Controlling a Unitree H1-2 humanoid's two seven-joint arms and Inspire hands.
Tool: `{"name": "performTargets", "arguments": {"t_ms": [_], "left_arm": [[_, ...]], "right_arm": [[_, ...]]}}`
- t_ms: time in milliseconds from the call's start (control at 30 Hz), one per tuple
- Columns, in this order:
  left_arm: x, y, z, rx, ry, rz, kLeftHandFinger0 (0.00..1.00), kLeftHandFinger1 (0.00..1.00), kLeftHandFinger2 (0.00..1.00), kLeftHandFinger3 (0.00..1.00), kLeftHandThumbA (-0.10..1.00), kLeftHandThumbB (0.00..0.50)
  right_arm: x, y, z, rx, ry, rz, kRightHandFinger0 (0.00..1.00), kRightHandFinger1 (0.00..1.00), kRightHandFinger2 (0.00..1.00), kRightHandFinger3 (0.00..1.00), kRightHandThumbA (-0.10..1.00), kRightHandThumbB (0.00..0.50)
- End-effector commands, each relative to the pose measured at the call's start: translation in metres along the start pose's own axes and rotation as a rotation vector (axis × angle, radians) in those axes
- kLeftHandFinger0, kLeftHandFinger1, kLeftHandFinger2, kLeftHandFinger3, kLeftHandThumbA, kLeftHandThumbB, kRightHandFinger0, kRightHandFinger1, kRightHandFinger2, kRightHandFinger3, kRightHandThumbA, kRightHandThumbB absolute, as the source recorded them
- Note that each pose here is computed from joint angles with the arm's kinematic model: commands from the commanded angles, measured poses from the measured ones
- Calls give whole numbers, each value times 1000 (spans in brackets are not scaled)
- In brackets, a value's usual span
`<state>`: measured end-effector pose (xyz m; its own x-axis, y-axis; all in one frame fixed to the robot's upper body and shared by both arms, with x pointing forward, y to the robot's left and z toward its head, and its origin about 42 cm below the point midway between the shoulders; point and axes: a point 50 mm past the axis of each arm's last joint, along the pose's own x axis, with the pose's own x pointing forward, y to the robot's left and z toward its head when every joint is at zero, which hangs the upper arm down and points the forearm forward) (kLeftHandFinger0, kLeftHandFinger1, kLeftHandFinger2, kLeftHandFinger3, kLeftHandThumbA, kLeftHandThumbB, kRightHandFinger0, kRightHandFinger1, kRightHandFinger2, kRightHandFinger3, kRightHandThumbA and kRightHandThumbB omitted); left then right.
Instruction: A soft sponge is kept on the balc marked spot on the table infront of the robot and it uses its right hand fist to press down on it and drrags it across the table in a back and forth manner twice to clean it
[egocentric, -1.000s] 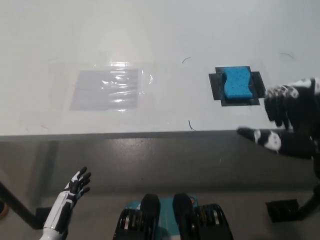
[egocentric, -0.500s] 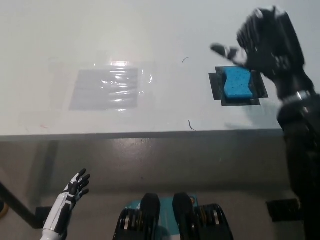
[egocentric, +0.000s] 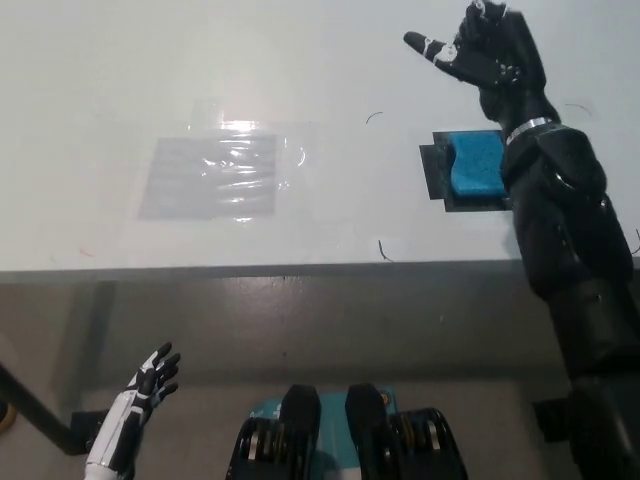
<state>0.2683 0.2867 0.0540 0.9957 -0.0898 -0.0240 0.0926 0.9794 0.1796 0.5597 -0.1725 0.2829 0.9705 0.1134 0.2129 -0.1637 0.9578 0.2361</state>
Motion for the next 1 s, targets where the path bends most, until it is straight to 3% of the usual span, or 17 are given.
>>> {"name": "performTargets", "arguments": {"t_ms": [0, 67, 167, 267, 333, 533, 900, 967], "left_arm": [[-10, 2, 2, 1, -49, 5, 1000, 1000, 1000, 1000, 1000, 500], [-13, 1, 0, 1, -46, 8, 1000, 1000, 1000, 1000, 1000, 500], [-14, 3, 0, -2, -42, 7, 1000, 1000, 1000, 1000, 1000, 500], [-16, 3, -1, -3, -39, 7, 1000, 1000, 1000, 1000, 1000, 500], [-23, 1, -5, -4, -30, 2, 1000, 1000, 1000, 1000, 1000, 500], [-31, -5, -9, -2, -16, -7, 1000, 1000, 1000, 1000, 1000, 500], [-20, -10, -5, 12, -21, -36, 1000, 1000, 1000, 1000, 1000, 500], [-19, -10, -4, 11, -24, -36, 1000, 1000, 1000, 1000, 1000, 500]], "right_arm": [[27, -1, 28, 45, -107, -61, 0, 0, 84, 99, 1000, 320], [26, -5, 19, 65, -65, -78, 0, 0, 39, 45, 1000, 350], [20, -19, 3, 64, -7, -107, 0, 0, 44, 35, 1000, 308], [12, -26, -15, 89, 52, -134, 0, 0, 22, 0, 1000, 311], [3, -28, -31, 75, 94, -138, 0, 0, 24, 0, 1000, 347], [-16, -36, -63, 70, 181, -161, 0, 0, 76, 0, 1000, 306], [-38, -38, -97, 83, 300, -172, 0, 0, 0, 0, 1000, 333], [-43, -35, -104, 73, 315, -170, 0, 0, 0, 0, 1000, 301]]}}
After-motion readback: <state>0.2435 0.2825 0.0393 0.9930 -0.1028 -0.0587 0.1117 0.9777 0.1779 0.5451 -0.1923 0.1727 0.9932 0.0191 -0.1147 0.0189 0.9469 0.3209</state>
